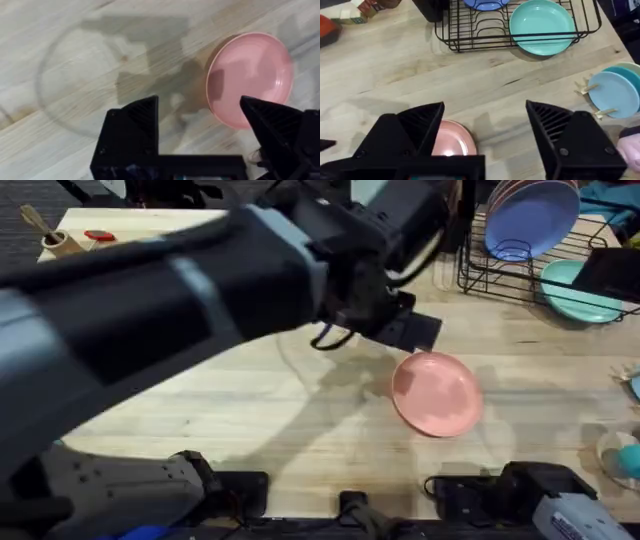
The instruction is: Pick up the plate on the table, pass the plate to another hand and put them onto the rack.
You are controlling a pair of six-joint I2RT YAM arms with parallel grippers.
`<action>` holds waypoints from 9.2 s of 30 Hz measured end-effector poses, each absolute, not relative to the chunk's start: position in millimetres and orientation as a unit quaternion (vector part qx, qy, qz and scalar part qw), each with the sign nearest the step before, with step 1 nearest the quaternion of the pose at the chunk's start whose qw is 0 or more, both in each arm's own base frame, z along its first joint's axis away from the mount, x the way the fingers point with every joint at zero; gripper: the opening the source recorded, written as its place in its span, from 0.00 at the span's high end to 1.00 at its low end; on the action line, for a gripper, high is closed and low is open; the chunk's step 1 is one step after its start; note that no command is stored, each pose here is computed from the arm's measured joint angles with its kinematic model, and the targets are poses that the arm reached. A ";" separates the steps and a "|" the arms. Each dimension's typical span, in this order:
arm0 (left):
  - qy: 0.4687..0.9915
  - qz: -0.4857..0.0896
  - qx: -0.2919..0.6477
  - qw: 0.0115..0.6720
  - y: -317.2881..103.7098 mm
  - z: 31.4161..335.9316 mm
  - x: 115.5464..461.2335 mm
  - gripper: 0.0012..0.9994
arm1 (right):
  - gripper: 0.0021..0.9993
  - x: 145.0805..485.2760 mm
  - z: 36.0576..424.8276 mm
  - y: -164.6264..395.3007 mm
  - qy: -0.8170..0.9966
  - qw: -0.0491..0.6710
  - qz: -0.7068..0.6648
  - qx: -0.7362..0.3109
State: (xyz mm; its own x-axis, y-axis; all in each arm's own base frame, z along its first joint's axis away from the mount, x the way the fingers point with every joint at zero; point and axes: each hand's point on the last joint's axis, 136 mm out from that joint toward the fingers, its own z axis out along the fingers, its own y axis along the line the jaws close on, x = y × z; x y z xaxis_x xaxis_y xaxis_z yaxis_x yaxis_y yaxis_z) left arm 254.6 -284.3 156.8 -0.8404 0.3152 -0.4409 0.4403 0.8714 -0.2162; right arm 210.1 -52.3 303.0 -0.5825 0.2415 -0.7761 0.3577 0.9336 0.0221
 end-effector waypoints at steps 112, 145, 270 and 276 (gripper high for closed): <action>0.972 -0.066 -0.003 0.227 -174.1 251.2 416.4 0.96 | 0.01 217.2 296.2 -53.0 0.888 0.411 -0.057 0.198; 0.963 -0.235 0.034 0.129 -154.8 277.1 384.6 0.96 | 0.01 295.2 288.3 39.2 0.894 0.374 0.219 0.112; 0.956 -0.255 0.063 0.129 -162.6 280.5 381.5 0.37 | 0.97 339.7 221.1 152.8 0.920 0.246 0.302 0.037; 0.955 -0.258 0.064 0.129 -163.7 281.0 381.0 0.12 | 0.97 339.7 220.6 152.3 0.921 0.246 0.300 0.037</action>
State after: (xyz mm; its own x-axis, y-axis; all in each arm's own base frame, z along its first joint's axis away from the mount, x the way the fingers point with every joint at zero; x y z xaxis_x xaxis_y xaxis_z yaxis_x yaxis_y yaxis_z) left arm 381.0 -163.7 281.0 -0.9588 0.0555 -0.2786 0.1883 0.8585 -0.4770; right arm 339.7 152.3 220.6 -0.8761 0.2167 -0.4307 -0.0790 0.8168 0.5715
